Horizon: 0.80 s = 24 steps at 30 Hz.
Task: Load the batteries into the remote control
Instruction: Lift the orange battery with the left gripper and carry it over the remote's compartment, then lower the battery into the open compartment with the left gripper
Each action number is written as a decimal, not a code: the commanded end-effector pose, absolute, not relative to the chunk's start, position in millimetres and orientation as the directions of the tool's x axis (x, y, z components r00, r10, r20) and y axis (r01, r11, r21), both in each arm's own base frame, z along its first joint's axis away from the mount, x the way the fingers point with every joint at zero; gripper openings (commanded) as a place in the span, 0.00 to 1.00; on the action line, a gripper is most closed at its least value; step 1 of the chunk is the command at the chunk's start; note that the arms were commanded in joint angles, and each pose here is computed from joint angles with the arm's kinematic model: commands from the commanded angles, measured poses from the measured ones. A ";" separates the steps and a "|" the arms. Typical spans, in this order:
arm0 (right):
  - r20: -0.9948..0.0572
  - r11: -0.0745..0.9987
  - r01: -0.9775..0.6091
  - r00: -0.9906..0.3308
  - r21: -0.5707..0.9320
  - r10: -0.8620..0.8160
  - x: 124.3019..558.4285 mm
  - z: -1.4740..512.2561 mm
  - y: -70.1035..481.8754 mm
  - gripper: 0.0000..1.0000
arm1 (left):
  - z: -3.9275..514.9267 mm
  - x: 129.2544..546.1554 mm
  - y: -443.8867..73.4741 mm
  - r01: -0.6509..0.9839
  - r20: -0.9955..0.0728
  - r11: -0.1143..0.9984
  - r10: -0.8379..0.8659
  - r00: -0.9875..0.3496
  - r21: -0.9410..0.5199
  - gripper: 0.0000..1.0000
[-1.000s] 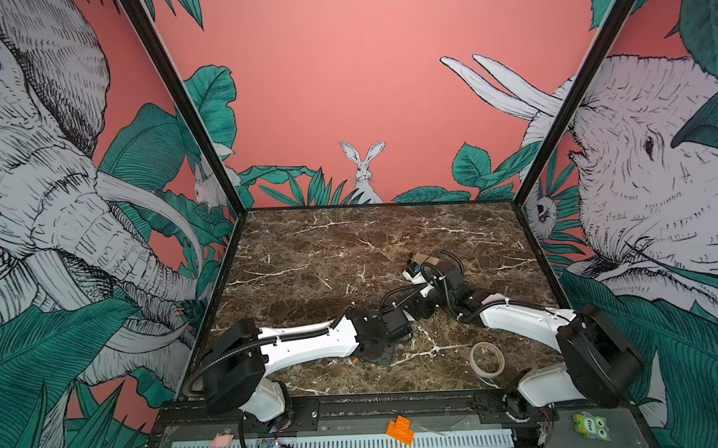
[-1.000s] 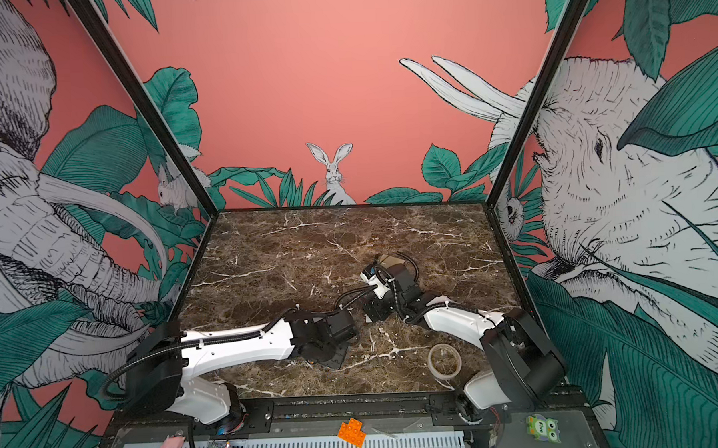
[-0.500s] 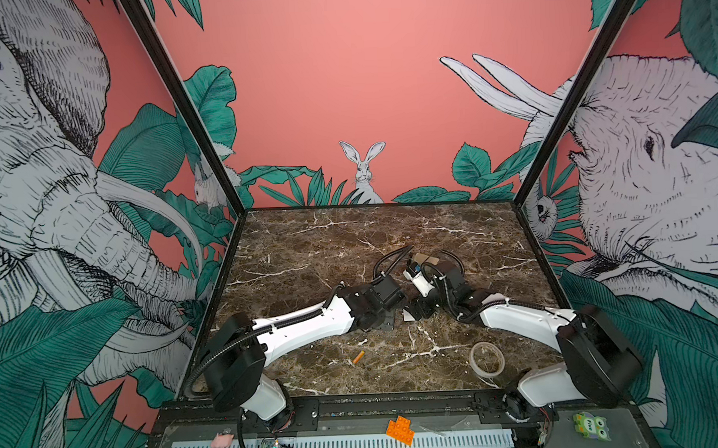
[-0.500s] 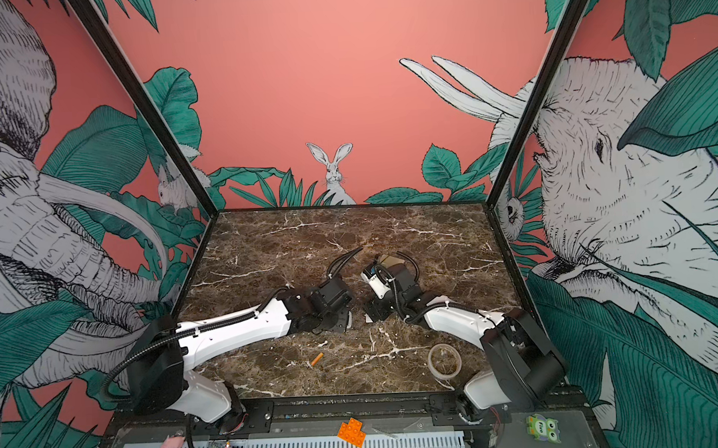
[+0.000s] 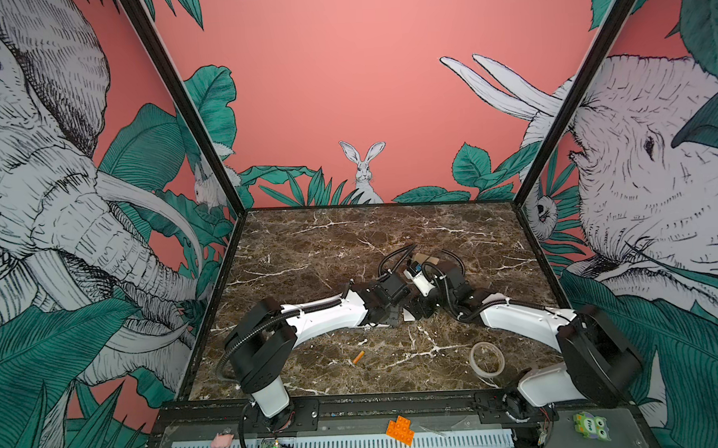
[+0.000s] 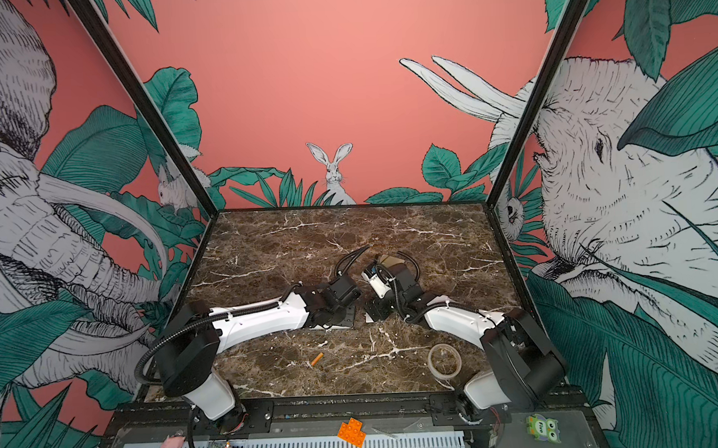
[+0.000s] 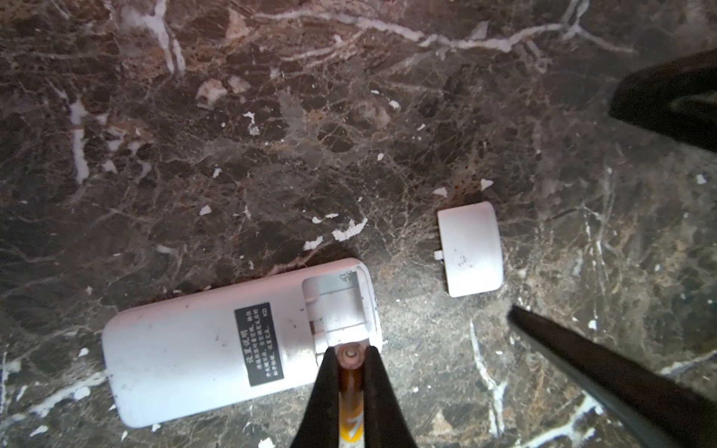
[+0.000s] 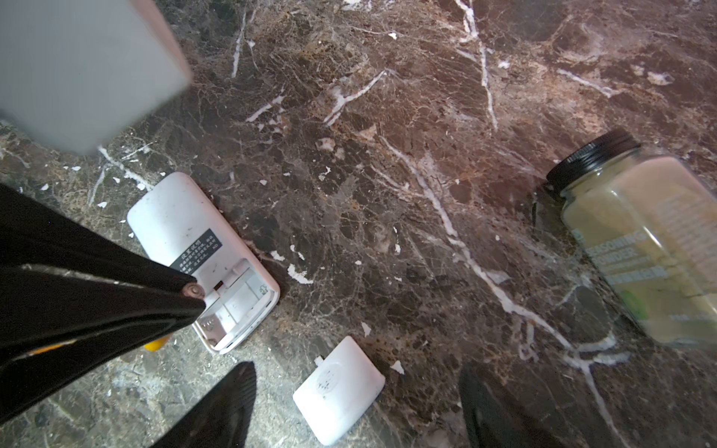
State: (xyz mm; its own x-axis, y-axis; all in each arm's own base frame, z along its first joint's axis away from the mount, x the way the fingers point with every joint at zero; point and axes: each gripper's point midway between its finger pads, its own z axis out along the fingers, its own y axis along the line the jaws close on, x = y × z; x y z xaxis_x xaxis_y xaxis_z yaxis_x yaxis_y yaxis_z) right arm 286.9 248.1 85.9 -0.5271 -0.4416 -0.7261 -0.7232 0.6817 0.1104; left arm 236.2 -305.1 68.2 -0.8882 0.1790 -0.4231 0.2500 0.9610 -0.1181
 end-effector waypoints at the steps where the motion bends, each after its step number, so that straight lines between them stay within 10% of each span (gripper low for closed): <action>1: -0.727 0.687 -0.718 -0.531 0.113 -0.435 289.2 84.1 247.5 0.81 | 78.3 249.8 -309.6 0.224 -0.466 0.968 0.146 -0.873 -0.116 0.00; 24: -0.728 0.684 -0.719 -0.533 0.123 -0.430 289.2 83.5 248.6 0.81 | 66.4 264.2 -309.4 0.181 -0.477 0.981 0.128 -0.870 -0.066 0.00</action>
State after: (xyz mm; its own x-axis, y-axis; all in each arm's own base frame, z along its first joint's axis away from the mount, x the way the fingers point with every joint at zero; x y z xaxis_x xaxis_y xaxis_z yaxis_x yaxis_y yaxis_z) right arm 286.8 248.0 83.8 -0.5335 -0.4409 -0.7218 -0.7208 0.6834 0.1153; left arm 257.7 -311.2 61.4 -0.8739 0.1616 -0.4585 0.2143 0.9746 -0.0649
